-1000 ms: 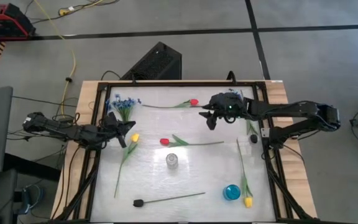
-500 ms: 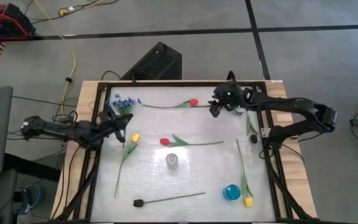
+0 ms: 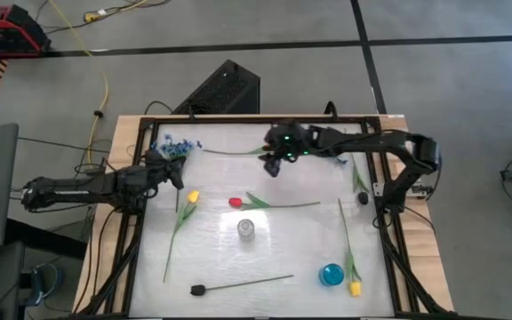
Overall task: Sort flowers into vase by color
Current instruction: Put the right blue flowers into the blue vase
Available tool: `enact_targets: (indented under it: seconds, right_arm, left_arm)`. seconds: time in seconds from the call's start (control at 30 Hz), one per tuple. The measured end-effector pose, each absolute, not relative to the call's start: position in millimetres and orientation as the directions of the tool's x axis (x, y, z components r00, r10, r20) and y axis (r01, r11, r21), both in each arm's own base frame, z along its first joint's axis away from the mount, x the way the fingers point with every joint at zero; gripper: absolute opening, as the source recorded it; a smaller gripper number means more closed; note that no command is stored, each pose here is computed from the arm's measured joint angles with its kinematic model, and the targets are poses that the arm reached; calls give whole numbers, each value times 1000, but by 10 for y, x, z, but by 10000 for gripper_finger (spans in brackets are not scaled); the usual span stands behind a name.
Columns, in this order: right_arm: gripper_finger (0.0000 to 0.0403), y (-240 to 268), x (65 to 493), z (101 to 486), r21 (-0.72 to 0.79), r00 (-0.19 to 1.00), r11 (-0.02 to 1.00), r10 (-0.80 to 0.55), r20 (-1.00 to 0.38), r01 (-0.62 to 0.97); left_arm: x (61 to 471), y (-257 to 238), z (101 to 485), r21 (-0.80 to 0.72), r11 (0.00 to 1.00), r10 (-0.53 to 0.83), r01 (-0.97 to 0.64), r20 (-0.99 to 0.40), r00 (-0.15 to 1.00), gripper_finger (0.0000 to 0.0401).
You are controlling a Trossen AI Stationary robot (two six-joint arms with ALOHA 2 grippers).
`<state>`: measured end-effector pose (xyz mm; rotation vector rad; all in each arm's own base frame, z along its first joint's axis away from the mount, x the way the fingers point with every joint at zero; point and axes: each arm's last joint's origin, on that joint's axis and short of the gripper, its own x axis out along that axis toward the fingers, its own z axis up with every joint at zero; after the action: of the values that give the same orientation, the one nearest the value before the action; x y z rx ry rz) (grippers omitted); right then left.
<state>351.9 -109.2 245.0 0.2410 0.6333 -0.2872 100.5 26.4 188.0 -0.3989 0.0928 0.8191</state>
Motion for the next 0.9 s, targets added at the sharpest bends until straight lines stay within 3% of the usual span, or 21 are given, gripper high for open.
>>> enact_targets:
  seconds: [0.13, 0.4, 0.53, 0.73, 0.9]
  right_arm:
    - [203, -1078, 3690, 2528, 126, 764, 939, -177, -620, 320]
    - [203, -1335, 3396, 2511, 97, 494, 837, -220, -841, 538]
    - [203, -1505, 3196, 2431, -23, 357, 891, -206, -911, 454]
    - [203, -1841, 3079, 2235, -61, 279, 890, -206, -938, 451]
    - [203, -1964, 3095, 1916, -127, 162, 925, -195, -967, 358]
  left_arm:
    - [1023, 277, 1987, -285, 592, 693, -754, -298, 656, 48]
    - [1133, 284, 1971, -220, 606, 682, -765, -352, 641, 104]
    - [1181, 291, 1951, -196, 599, 693, -776, -359, 625, 116]
    - [1213, 289, 1928, -189, 613, 675, -767, -379, 633, 119]
    - [1216, 289, 1922, -182, 616, 673, -767, -384, 632, 119]
